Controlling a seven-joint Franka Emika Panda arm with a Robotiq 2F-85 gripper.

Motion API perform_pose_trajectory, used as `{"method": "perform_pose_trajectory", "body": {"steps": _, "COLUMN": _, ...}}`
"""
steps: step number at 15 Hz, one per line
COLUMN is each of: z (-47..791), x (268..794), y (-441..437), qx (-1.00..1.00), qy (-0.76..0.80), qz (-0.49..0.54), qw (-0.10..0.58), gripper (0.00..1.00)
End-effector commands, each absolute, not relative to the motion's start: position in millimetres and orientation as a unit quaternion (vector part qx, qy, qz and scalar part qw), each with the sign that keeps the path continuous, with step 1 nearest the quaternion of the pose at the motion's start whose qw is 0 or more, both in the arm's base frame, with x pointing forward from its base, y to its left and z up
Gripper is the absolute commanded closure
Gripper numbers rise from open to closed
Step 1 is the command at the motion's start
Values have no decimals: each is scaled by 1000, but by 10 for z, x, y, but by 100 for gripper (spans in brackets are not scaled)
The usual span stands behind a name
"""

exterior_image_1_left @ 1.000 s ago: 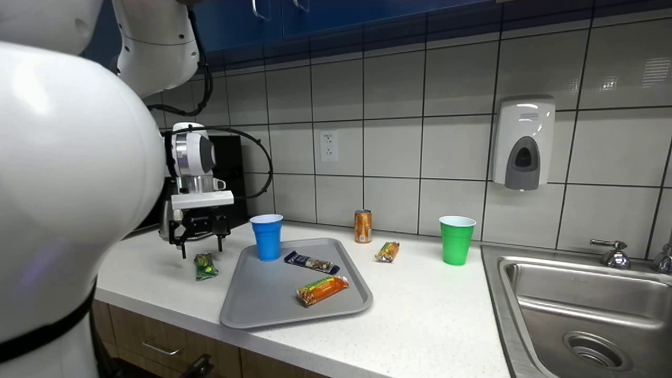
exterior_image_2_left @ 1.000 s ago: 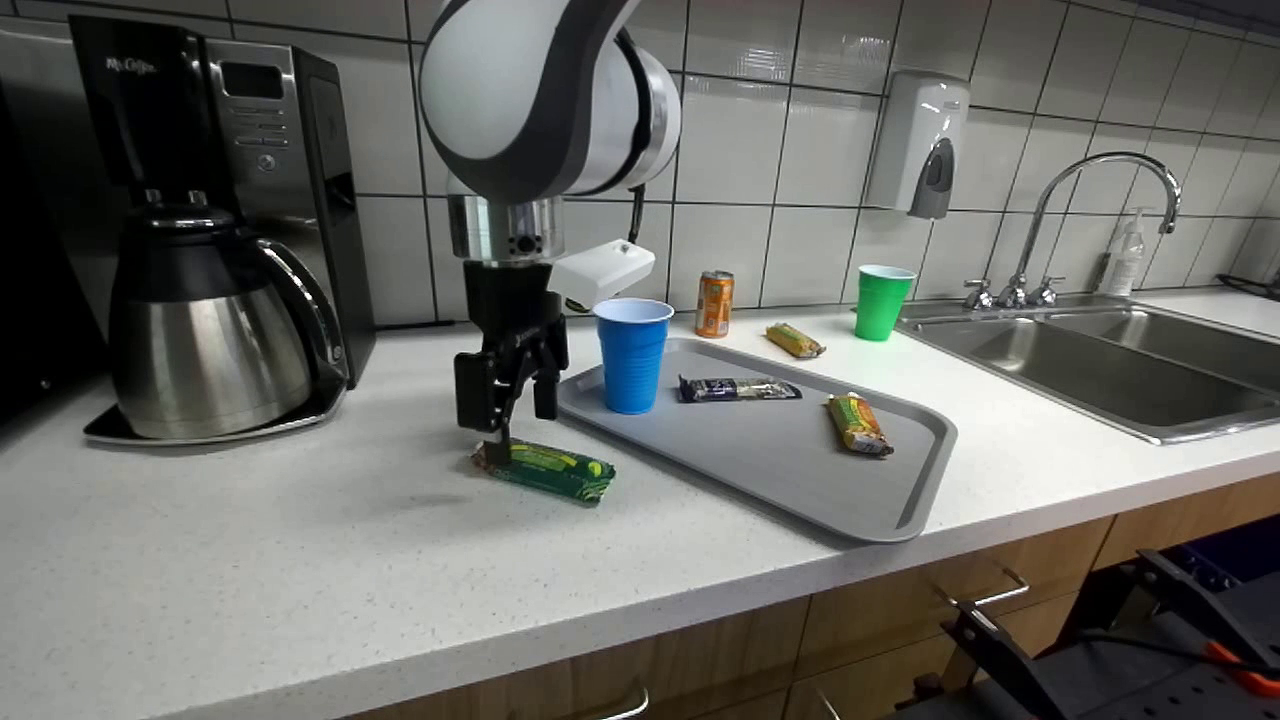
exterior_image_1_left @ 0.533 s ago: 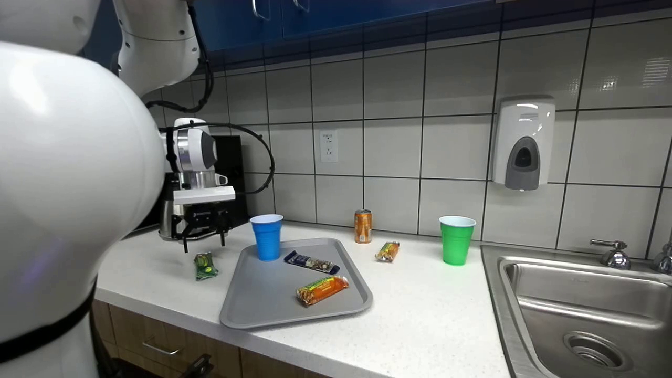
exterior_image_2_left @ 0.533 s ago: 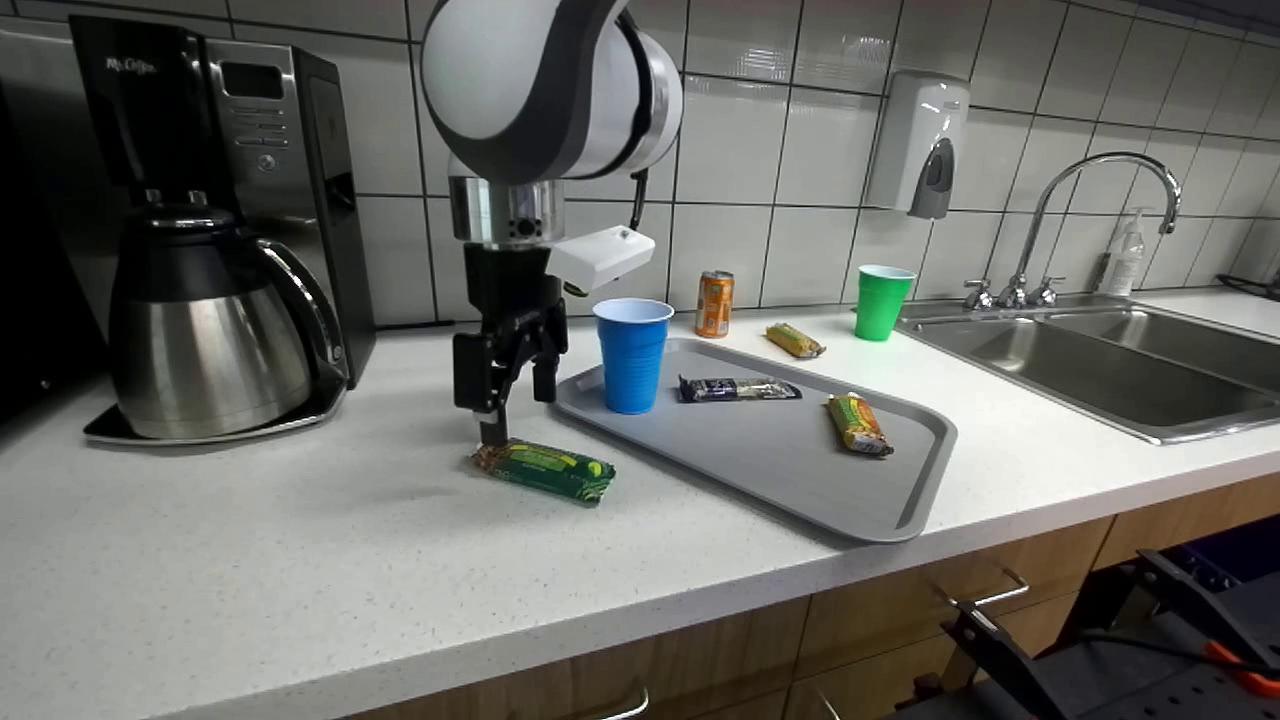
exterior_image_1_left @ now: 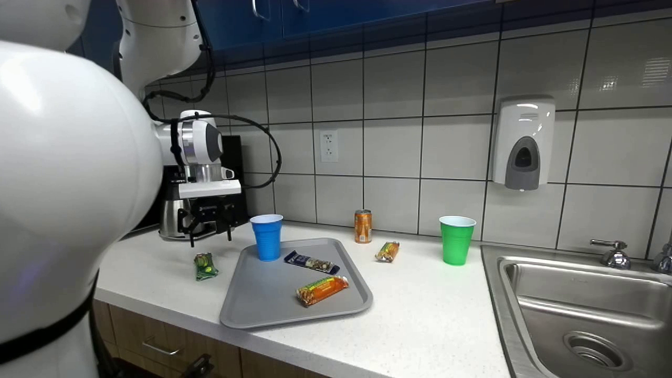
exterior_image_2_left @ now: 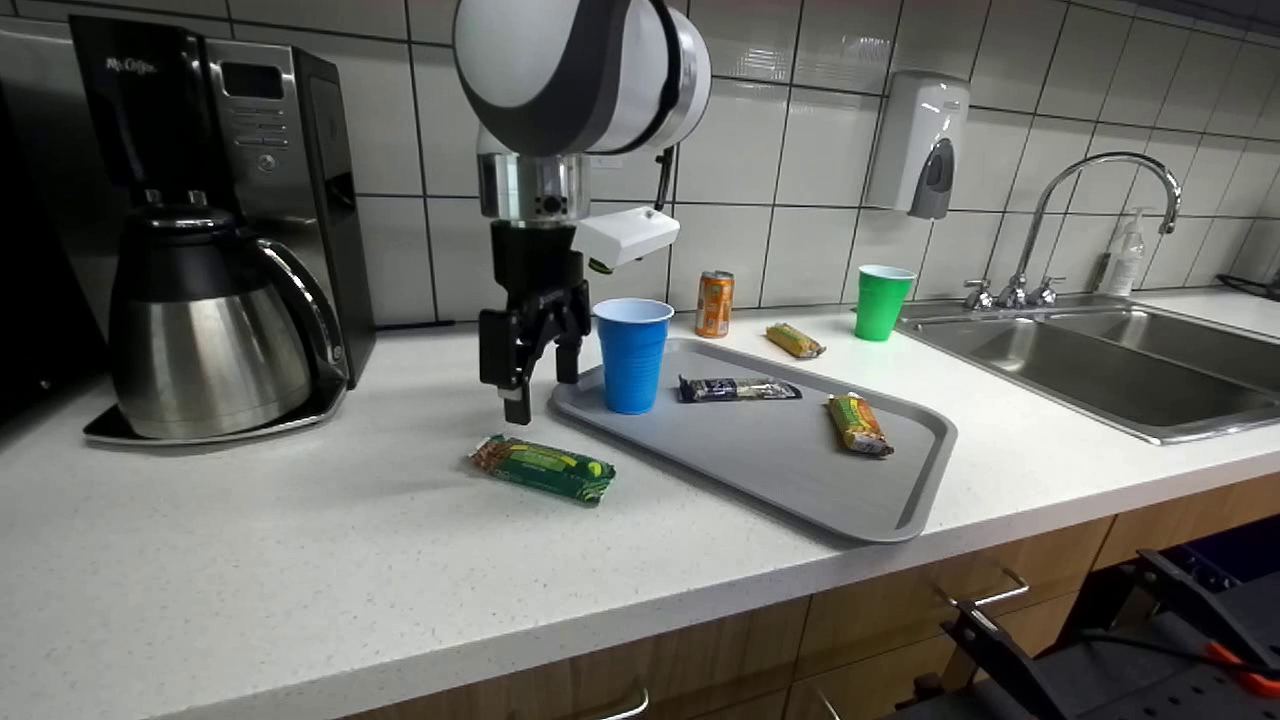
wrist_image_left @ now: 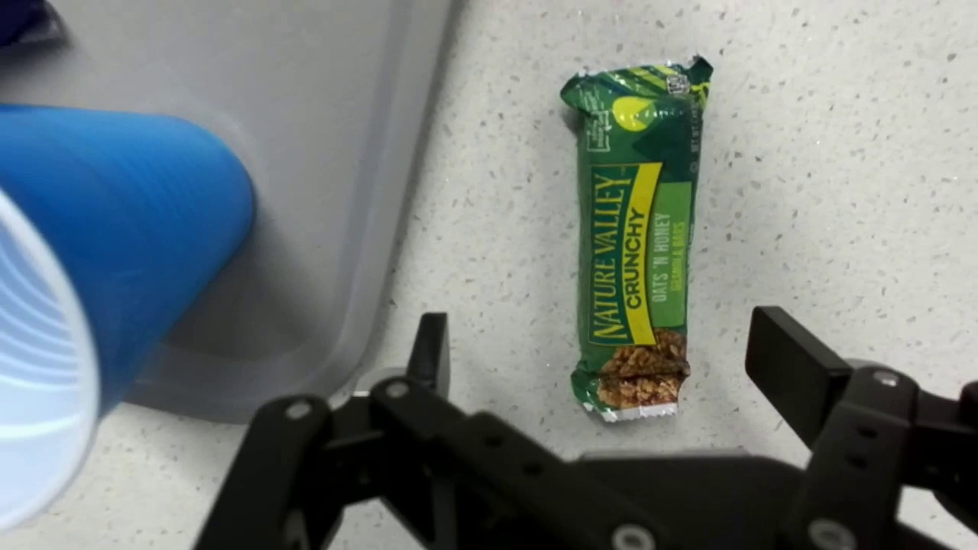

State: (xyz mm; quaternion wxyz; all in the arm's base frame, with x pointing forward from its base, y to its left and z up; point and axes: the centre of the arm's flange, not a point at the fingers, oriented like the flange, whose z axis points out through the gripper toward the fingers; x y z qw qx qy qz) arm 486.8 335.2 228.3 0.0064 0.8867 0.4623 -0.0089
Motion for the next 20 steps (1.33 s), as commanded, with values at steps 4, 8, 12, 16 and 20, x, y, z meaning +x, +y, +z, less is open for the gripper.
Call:
{"method": "perform_pose_trajectory", "body": {"steps": 4, "z": 2479, "x": 4614, "y": 2938, "qx": 898, "qy": 440, "qz": -28, "qw": -10, "gripper": 0}}
{"method": "perform_pose_trajectory", "body": {"steps": 8, "z": 2489, "x": 4557, "y": 2659, "qx": 905, "qy": 424, "qz": -33, "qw": -13, "gripper": 0}}
{"method": "perform_pose_trajectory", "body": {"steps": 12, "z": 2484, "x": 4561, "y": 2361, "qx": 910, "qy": 413, "qz": -37, "qw": -13, "gripper": 0}}
{"method": "perform_pose_trajectory", "body": {"steps": 16, "z": 2447, "x": 4594, "y": 2051, "qx": 912, "qy": 409, "qz": -35, "qw": -7, "gripper": 0}}
{"method": "perform_pose_trajectory", "body": {"steps": 20, "z": 2416, "x": 4648, "y": 1782, "qx": 915, "qy": 401, "qz": -37, "qw": -5, "gripper": 0}}
